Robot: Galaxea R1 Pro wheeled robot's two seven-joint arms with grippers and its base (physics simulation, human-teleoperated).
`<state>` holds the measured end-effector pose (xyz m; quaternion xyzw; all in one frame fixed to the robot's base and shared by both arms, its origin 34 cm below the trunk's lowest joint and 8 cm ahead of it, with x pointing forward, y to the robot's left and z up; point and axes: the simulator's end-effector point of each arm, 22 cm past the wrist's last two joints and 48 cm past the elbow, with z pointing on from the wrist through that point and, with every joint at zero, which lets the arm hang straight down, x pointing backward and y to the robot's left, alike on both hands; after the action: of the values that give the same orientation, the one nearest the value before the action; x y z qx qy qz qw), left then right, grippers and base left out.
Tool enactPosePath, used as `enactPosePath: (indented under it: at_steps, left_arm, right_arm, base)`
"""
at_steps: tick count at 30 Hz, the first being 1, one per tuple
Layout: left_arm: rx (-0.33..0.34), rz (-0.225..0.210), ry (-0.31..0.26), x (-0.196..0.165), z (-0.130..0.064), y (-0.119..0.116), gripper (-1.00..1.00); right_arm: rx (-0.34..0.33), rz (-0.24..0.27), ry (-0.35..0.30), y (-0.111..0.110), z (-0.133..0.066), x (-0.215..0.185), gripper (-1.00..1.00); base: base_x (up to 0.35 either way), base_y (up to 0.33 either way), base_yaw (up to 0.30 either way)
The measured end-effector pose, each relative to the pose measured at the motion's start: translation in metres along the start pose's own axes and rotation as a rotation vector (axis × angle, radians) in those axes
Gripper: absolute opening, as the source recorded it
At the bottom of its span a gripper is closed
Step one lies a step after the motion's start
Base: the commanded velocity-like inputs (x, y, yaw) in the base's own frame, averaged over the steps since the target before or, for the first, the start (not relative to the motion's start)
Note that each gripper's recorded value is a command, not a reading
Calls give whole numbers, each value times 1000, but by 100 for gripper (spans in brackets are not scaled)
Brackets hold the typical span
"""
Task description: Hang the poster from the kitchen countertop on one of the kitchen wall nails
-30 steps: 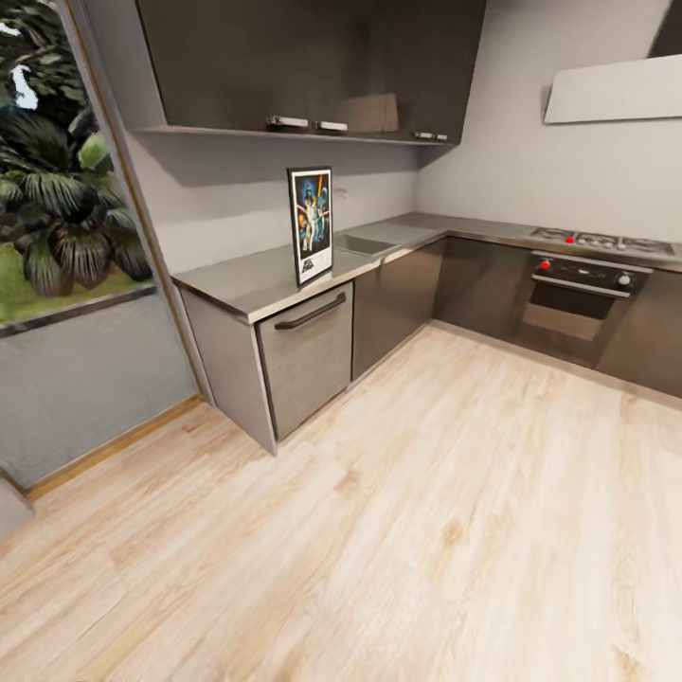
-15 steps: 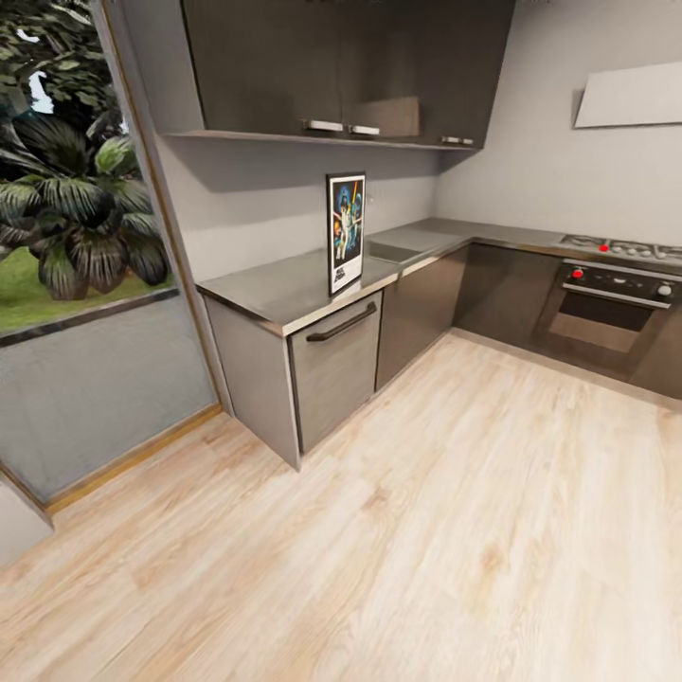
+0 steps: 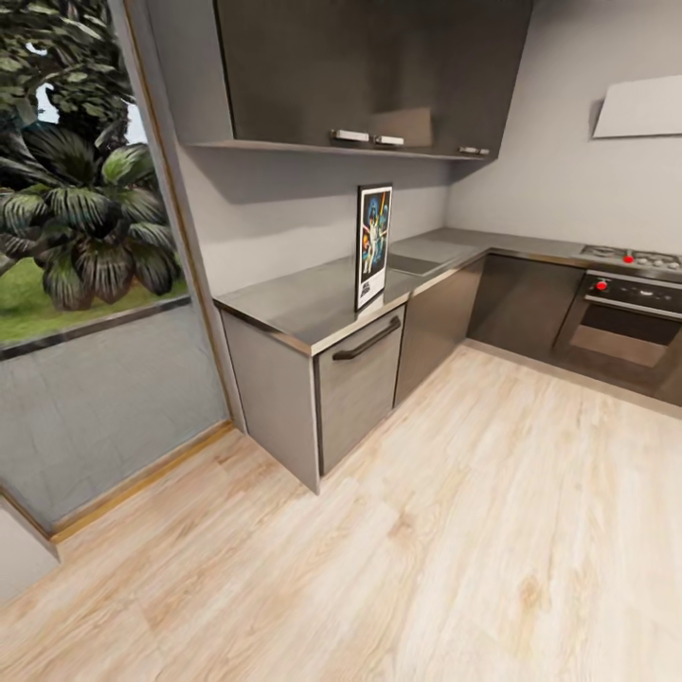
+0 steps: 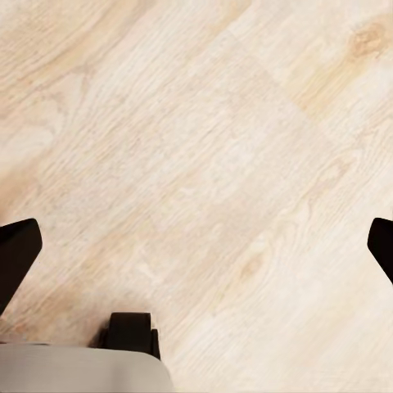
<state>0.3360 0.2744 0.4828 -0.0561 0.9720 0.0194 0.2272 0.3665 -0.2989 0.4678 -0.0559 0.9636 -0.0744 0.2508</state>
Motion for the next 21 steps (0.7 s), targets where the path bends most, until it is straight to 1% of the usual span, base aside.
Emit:
enactPosePath:
  at_steps: [9,17,21]
  left_arm:
    - [1,0,-3,-1,0,0,100]
    - [1,1,-4,-1,0,0,100]
    - [1,1,-5,-2,0,0,100]
  right_arm:
    - [7,-3,-3,-6,0,-1,100]
    - [9,-3,-4,-7,0,-1,100]
    - [9,-2,-5,-7,0,-2,100]
  base:
    - [262,250,0]
    - [315,139,0]
    - [331,53,0]
